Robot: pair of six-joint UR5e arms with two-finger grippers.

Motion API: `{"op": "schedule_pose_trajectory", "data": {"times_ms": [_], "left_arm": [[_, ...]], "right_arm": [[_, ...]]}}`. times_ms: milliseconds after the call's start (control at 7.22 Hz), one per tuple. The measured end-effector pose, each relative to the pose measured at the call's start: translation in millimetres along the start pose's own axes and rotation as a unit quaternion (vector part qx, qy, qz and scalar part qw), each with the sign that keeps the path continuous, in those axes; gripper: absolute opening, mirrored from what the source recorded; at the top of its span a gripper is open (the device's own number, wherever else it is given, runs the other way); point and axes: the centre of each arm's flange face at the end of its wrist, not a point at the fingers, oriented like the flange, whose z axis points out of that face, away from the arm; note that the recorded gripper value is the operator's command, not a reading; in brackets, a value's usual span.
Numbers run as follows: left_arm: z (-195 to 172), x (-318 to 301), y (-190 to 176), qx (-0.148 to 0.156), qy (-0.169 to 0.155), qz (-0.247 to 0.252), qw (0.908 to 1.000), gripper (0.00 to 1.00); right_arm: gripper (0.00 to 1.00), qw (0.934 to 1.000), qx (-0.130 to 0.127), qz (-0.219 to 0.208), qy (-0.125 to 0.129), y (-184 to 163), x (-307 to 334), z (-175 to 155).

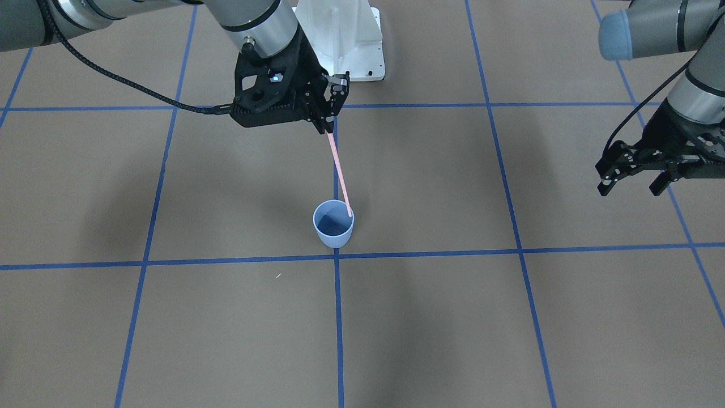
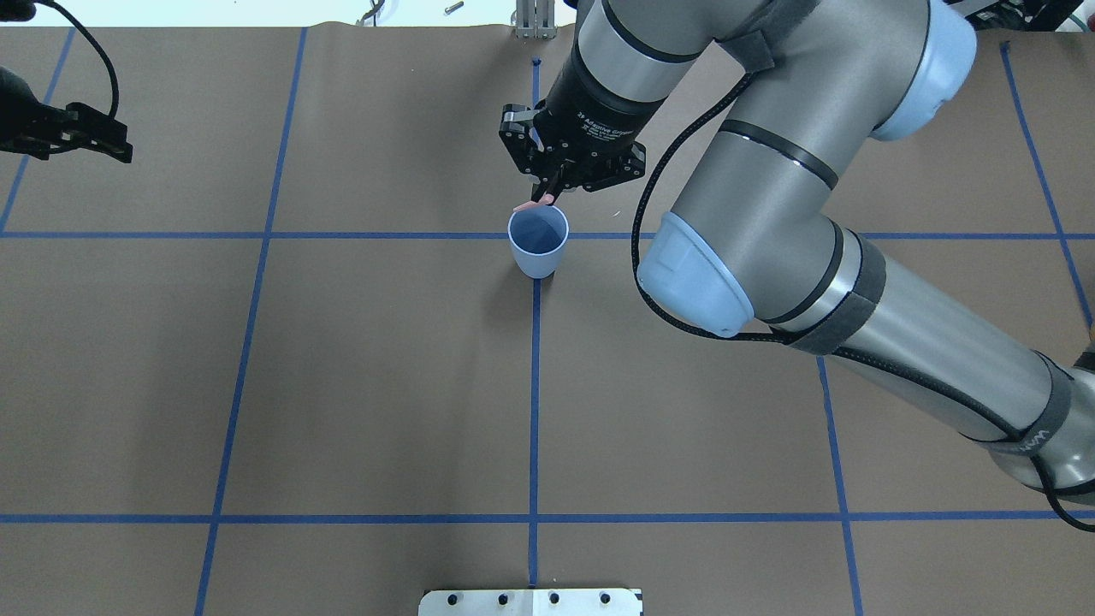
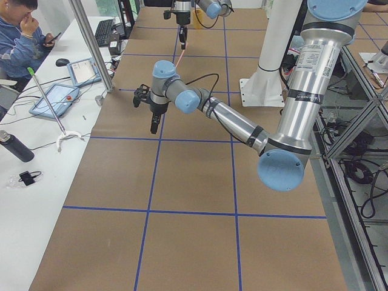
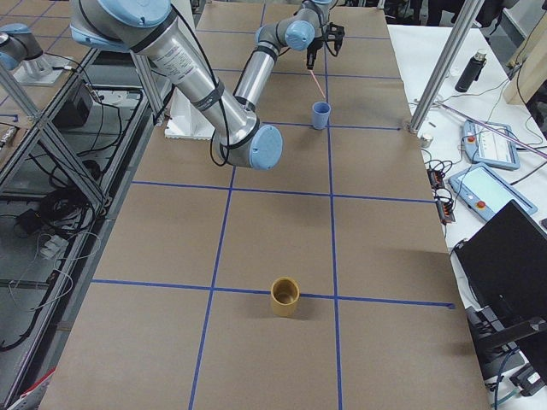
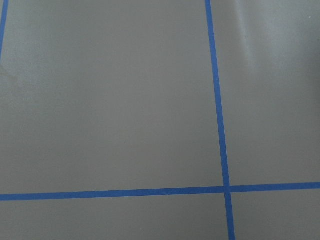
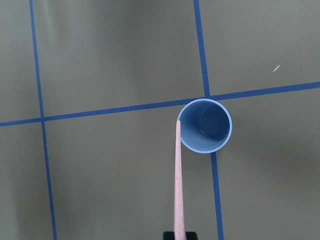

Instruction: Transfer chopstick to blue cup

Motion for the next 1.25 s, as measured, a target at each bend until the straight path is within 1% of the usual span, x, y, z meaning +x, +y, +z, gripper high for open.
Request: {"op": "schedule_pose_trajectory", "data": {"times_ms": [277,554,831,970,1108,1247], "left_arm": [[-8.7,5.2,1.0,0.007,0.005,0.001,1.0000,0.98],[-11.6,7.3,2.5,0.008,0.008,0.002,0.9999,0.98],[-13.9,9.6,3.7,0.008,0.011,-0.002,0.9999,0.98],[-16.7,12.4,4.0,0.010,0.015,-0.014,0.9998,0.98],[-20.0,15.4,4.2,0.012,0.018,-0.023,0.9995,0.98],[-22.0,16.9,4.7,0.013,0.020,-0.027,0.9994,0.98]], "right_arm": [[0.00,0.9998,-0.009,0.009,0.012,-11.6,7.0,13.8],[0.00,0.9995,-0.018,0.014,0.021,-17.2,15.6,25.7],[0.00,0.9991,-0.029,0.009,0.031,-26.3,18.6,48.9],[0.43,0.9989,-0.037,0.003,0.028,-30.3,19.1,61.1],[0.99,0.9986,-0.046,0.000,0.025,-33.0,20.2,68.8],[1.00,0.9983,-0.052,-0.001,0.024,-35.1,21.7,72.6]]}}
